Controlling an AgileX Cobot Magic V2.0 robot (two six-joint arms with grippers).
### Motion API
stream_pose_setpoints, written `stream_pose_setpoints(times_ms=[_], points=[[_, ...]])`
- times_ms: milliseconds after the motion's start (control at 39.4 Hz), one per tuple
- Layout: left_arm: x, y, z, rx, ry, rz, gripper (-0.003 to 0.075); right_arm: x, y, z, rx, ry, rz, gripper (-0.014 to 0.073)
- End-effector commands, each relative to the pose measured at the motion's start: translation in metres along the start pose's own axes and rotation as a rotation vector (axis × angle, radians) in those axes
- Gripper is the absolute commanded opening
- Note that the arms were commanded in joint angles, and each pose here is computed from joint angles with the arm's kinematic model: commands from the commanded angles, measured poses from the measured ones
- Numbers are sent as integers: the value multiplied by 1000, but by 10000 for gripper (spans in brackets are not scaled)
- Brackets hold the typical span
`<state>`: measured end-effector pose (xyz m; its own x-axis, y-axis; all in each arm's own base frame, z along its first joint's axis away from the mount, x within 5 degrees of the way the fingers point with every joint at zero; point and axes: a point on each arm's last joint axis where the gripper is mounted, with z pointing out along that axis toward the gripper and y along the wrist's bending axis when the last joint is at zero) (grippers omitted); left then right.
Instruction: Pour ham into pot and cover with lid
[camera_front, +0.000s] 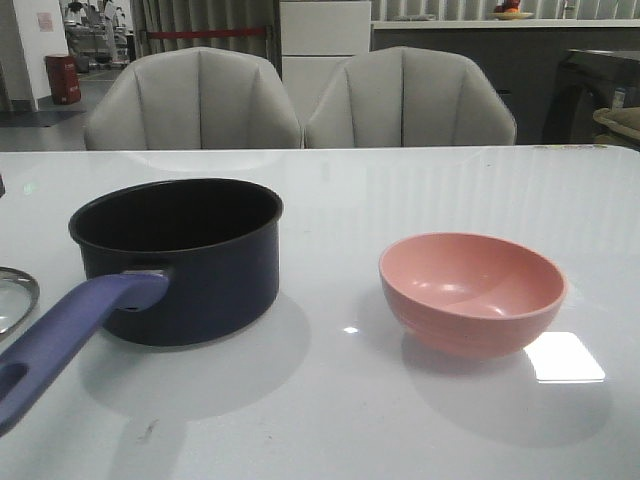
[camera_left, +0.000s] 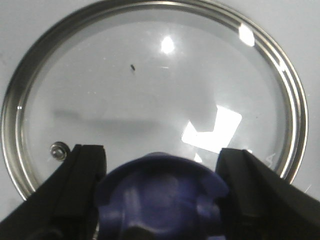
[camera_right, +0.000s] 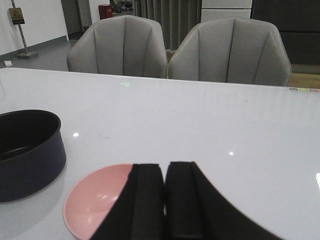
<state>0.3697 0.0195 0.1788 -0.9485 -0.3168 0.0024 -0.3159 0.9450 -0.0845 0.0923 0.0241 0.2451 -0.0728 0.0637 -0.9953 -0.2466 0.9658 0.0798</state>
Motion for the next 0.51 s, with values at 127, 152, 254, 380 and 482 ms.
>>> stream_pose_setpoints(times_ms=[127, 152, 254, 380, 482], points=[[2, -3, -21, 25, -36, 10, 174, -15, 0, 0, 11, -96, -10, 153], [2, -3, -23, 26, -42, 14, 174, -15, 0, 0, 11, -96, -10, 153], [4, -3, -31, 31, -65, 37, 174, -15, 0, 0, 11, -96, -10, 153], [7, -4, -43, 37, -96, 57, 174, -15, 0, 0, 11, -96, -10, 153], [8, -4, -57, 44, -124, 74, 174, -15, 0, 0, 11, -96, -10, 153]])
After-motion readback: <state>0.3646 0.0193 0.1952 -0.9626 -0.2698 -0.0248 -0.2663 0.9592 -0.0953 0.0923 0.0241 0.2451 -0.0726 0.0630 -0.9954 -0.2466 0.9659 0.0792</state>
